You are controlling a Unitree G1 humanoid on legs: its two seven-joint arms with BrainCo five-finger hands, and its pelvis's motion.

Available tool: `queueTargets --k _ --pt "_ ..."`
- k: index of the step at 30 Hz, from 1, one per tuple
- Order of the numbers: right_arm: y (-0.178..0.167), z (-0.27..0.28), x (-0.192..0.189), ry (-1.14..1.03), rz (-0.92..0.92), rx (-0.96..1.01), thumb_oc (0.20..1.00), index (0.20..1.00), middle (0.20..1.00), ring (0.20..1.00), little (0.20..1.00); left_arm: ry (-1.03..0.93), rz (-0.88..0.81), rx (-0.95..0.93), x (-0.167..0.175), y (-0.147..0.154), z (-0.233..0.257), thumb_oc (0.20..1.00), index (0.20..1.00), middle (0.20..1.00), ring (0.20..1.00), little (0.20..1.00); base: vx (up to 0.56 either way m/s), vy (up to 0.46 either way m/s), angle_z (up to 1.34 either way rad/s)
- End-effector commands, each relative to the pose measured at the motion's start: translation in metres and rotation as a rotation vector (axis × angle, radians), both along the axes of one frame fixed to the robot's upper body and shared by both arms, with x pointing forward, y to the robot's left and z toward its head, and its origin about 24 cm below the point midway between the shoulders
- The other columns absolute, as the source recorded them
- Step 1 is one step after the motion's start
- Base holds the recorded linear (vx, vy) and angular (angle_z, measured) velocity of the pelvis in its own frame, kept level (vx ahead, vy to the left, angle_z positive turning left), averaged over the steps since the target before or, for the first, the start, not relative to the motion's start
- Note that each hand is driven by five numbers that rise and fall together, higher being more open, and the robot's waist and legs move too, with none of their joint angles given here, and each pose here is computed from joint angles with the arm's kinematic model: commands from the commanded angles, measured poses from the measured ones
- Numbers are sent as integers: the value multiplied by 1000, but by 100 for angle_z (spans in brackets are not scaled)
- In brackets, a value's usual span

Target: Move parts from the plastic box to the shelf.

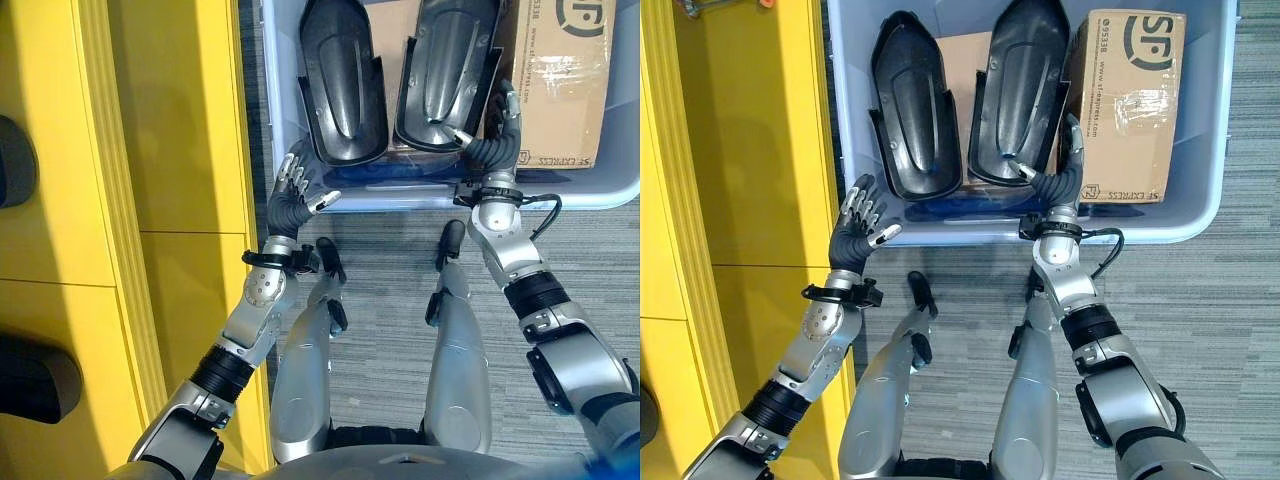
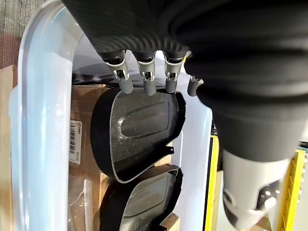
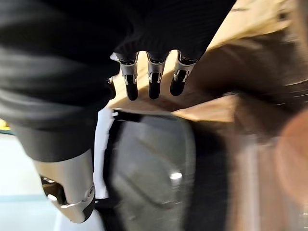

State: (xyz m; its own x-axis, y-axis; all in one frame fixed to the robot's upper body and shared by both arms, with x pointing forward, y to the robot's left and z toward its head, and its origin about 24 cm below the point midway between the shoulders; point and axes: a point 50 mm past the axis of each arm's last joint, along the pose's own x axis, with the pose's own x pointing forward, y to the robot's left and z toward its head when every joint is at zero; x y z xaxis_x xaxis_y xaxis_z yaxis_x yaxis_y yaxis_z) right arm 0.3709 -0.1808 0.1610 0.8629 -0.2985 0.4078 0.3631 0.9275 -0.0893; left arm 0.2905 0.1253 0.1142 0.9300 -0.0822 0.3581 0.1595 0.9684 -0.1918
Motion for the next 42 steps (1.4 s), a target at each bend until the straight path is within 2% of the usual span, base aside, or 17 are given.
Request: queueTargets --k 1,11,26,32,42 --pt "1 22 1 -96 14 57 1000 1000 1000 1000 1000 -112 -35 -22 -10 2 20 1000 1000 1000 1000 1000 68 7 -2" --pt "-10 7 6 -28 -25 143 1000 1000 1000 1000 1000 -109 -39 -29 -10 0 19 1000 1000 1000 1000 1000 9 4 0" --pt "-59 48 21 -65 -125 286 1000 1000 1000 1000 1000 -101 -68 -39 -11 0 19 1000 1000 1000 1000 1000 -2 1 0" --pt "-74 57 23 -48 -167 262 1000 1000 1000 1000 1000 -94 -79 -38 -12 0 18 1000 1000 1000 1000 1000 0 0 0" --pt "-95 81 26 18 -239 109 1000 1000 1000 1000 1000 -115 -93 -34 -12 0 23 1000 1000 1000 1000 1000 0 0 0"
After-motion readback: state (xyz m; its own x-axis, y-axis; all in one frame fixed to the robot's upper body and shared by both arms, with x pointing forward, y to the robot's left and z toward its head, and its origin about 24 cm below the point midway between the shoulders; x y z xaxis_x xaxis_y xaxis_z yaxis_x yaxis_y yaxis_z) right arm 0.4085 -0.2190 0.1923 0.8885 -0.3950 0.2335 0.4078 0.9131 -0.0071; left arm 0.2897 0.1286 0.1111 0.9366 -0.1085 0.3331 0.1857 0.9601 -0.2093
